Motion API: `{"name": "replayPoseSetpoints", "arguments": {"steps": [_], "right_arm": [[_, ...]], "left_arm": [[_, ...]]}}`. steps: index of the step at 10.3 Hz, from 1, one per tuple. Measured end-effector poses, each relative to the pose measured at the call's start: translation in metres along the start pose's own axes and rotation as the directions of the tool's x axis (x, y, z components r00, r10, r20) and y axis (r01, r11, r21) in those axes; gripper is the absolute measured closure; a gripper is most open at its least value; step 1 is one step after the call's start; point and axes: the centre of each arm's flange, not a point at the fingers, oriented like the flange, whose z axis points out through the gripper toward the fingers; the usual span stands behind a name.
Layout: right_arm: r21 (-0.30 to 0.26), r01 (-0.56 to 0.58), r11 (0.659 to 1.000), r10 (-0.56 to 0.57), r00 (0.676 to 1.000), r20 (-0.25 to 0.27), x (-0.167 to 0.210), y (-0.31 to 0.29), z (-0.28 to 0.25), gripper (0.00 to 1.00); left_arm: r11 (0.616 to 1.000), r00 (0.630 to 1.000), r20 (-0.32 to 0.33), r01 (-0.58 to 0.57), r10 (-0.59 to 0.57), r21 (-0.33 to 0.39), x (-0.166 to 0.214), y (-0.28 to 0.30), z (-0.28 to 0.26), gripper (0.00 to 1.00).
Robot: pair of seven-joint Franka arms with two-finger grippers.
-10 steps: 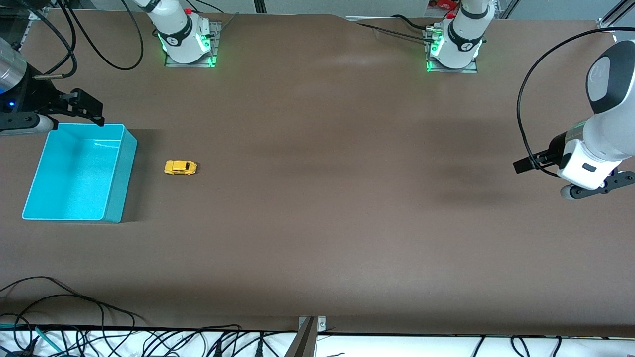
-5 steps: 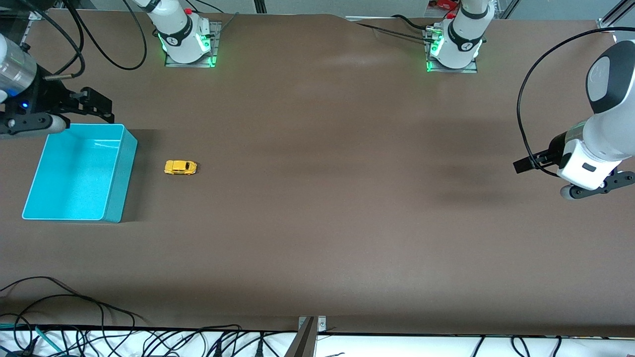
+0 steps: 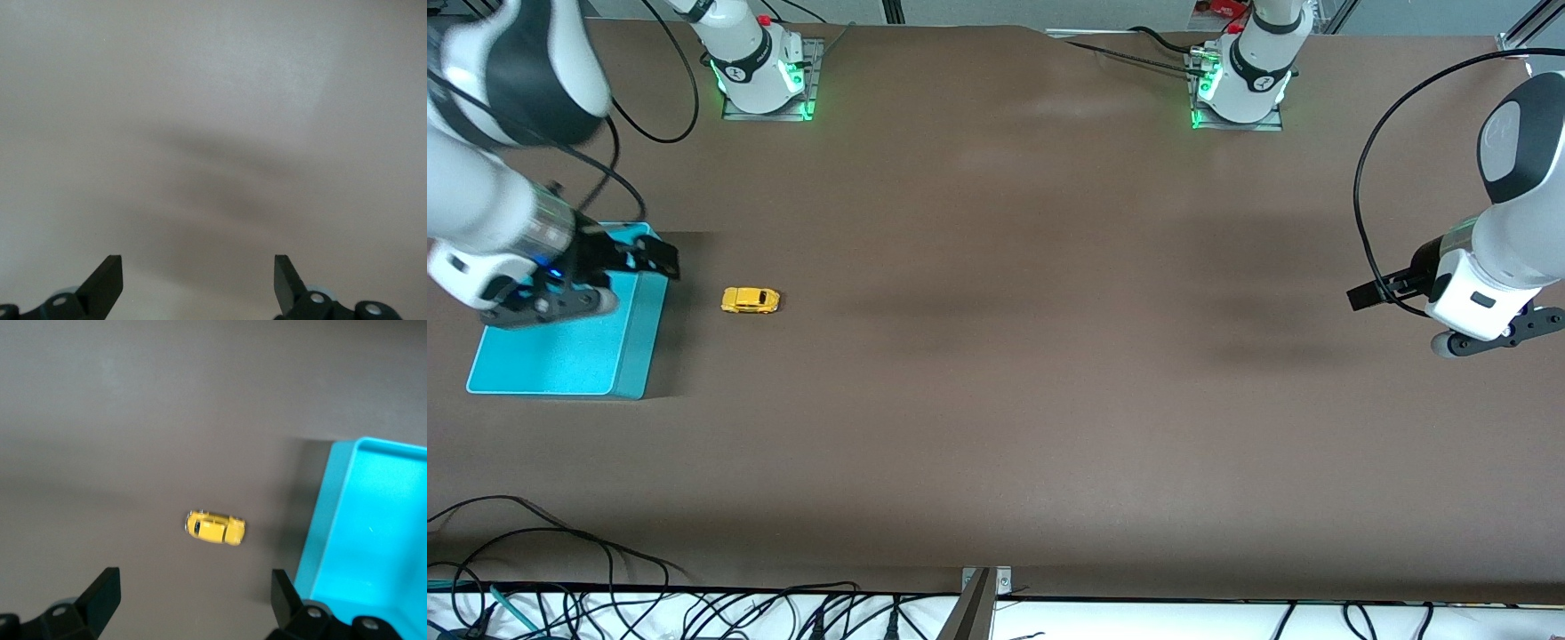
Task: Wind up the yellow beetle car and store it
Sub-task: 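Reach the right gripper out to the yellow car beside the bin, then lower the right gripper and close it on the yellow car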
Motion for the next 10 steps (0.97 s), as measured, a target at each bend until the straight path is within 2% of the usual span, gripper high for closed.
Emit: {"name": "replayPoseSetpoints", "arguments": {"steps": [6,10], "right_arm": [[-0.009,0.013,1.000,-0.014,0.997,-0.077,-0.046,-0.008,0.145,0.00],[-0.008,0.038,0.999,-0.039,0.998,-0.053,-0.062,-0.012,0.169,0.00]], "left_arm": [[0.999,0.999,-0.007,-0.039,0.039,-0.002,0.000,0.000,-0.003,0.00],[0.999,0.999,-0.009,-0.040,0.040,-0.002,0.000,-0.001,-0.004,0.00]]}}
